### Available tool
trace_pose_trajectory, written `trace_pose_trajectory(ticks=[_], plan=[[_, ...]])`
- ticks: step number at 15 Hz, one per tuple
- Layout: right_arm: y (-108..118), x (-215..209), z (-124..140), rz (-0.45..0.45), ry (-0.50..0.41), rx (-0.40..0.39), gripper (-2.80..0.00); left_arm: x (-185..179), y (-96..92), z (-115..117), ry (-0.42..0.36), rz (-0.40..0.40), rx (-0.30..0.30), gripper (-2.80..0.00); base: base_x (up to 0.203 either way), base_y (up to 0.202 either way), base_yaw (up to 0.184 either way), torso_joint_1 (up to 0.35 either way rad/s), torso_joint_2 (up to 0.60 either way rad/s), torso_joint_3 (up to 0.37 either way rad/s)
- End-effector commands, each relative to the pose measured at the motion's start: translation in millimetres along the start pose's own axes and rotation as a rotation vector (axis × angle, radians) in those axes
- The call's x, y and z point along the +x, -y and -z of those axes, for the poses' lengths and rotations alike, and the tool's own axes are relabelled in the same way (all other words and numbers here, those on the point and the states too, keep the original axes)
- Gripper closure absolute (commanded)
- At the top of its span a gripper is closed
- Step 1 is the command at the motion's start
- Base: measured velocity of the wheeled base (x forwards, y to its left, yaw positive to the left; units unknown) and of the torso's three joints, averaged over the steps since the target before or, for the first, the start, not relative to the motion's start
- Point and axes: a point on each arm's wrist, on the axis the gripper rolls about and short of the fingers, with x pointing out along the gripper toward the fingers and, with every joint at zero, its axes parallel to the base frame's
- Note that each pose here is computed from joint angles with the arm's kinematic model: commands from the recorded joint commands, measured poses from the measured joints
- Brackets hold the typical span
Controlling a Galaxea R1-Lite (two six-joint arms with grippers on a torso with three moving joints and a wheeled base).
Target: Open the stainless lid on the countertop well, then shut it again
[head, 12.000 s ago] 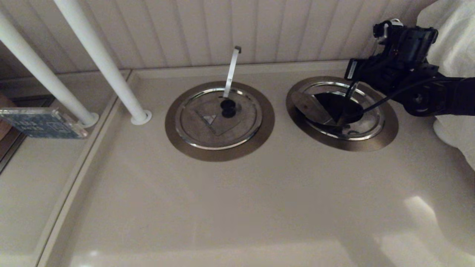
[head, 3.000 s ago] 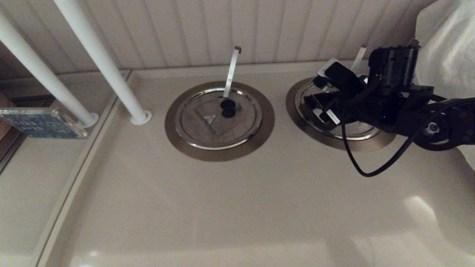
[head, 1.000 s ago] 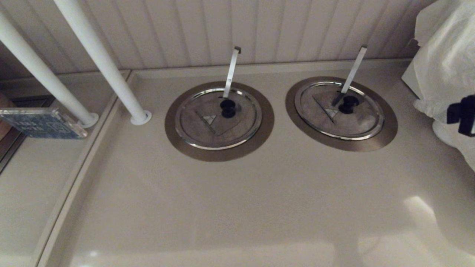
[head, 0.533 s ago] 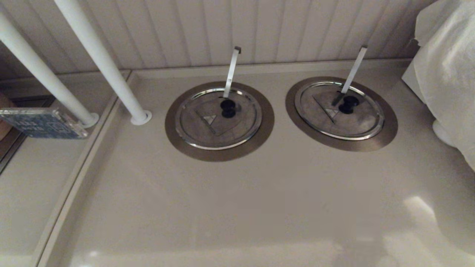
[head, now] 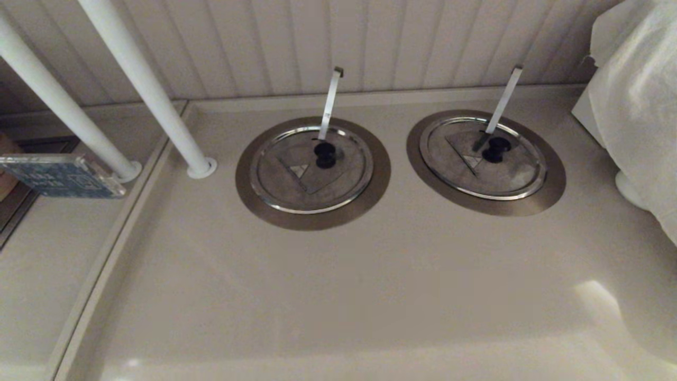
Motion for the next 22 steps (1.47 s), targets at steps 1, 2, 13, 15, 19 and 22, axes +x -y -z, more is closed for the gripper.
trace_pose_trajectory(ticks=[1, 2, 13, 15, 19, 22], plan=[[4.1, -29.6, 16.6, -0.043, 0.112, 0.021, 0.00, -0.1, 0.0, 0.0, 0.002, 0.000, -0.001, 0.00, 0.000, 0.000, 0.000, 0.000, 0.00, 0.000], [5.5, -41.0, 26.2, -0.110, 0.161, 0.025, 0.00, -0.1, 0.0, 0.0, 0.002, 0.000, -0.001, 0.00, 0.000, 0.000, 0.000, 0.000, 0.00, 0.000], [-14.0, 34.0, 159.1, -0.299, 0.083, -0.138, 0.00, -0.1, 0.0, 0.1, 0.001, 0.000, -0.001, 0.00, 0.000, 0.000, 0.000, 0.000, 0.00, 0.000], [-15.1, 42.4, 156.2, -0.259, 0.266, -0.138, 0.00, -0.1, 0.0, 0.1, 0.000, 0.000, 0.000, 0.00, 0.000, 0.000, 0.000, 0.000, 0.00, 0.000], [-15.1, 48.5, 174.7, -0.232, 0.132, -0.119, 0.00, 0.0, 0.0, 0.0, 0.000, 0.000, 0.000, 0.00, 0.000, 0.000, 0.000, 0.000, 0.00, 0.000], [-15.0, 48.5, 174.6, -0.226, 0.133, -0.113, 0.00, 0.0, 0.0, 0.0, 0.000, 0.000, -0.001, 0.00, 0.000, 0.000, 0.000, 0.000, 0.00, 0.000]])
